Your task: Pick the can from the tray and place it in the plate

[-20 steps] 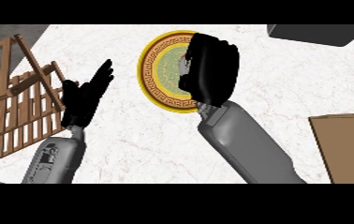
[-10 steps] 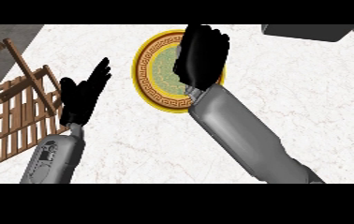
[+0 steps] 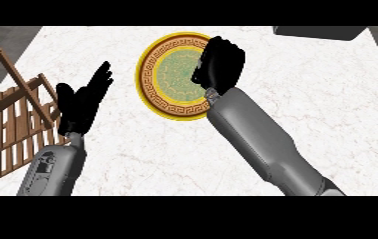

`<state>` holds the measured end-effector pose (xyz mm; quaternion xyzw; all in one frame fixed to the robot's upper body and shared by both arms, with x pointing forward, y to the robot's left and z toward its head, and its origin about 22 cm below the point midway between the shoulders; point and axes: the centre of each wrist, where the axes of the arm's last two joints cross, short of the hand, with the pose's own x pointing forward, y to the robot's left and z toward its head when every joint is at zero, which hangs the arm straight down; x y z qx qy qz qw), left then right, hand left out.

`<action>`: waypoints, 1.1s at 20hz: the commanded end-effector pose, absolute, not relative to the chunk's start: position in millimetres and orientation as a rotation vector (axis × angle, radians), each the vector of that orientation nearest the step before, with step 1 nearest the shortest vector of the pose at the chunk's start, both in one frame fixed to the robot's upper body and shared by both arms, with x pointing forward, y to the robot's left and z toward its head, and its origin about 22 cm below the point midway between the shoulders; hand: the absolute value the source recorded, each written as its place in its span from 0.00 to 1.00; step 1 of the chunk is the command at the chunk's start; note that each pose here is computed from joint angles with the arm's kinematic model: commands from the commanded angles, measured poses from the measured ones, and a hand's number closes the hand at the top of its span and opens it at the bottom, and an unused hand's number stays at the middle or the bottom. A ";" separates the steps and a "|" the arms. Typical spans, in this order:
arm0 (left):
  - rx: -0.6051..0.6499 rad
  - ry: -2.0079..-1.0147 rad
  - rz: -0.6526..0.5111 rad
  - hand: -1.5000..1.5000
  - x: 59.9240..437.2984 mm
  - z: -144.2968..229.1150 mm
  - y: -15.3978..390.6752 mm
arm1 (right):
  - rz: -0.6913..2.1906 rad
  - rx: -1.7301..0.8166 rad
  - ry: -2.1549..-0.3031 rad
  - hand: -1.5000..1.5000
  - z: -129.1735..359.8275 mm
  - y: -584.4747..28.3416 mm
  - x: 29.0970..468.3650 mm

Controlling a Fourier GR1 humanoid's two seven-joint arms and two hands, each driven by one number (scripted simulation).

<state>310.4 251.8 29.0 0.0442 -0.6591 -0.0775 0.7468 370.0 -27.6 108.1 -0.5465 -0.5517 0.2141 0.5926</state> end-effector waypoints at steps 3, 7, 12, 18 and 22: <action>0.114 -1.429 -0.169 0.50 306.9 24.5 247.9 | 0.375 -1.055 -1.166 0.00 90.2 -22.7 370.8; 0.122 -1.421 -0.157 0.50 312.9 27.1 268.8 | 0.369 -1.076 -1.353 0.00 80.8 -10.5 367.2; 0.131 -1.437 -0.140 0.50 310.2 33.0 262.1 | 0.273 -1.010 -1.688 0.00 100.7 0.3 364.5; 0.134 -1.422 -0.129 0.50 308.5 29.6 261.6 | 0.057 -0.804 -1.782 0.00 129.9 17.1 350.0; 0.135 -1.431 -0.151 0.50 296.7 14.7 269.4 | -0.111 -0.616 -1.659 0.00 132.2 10.8 341.6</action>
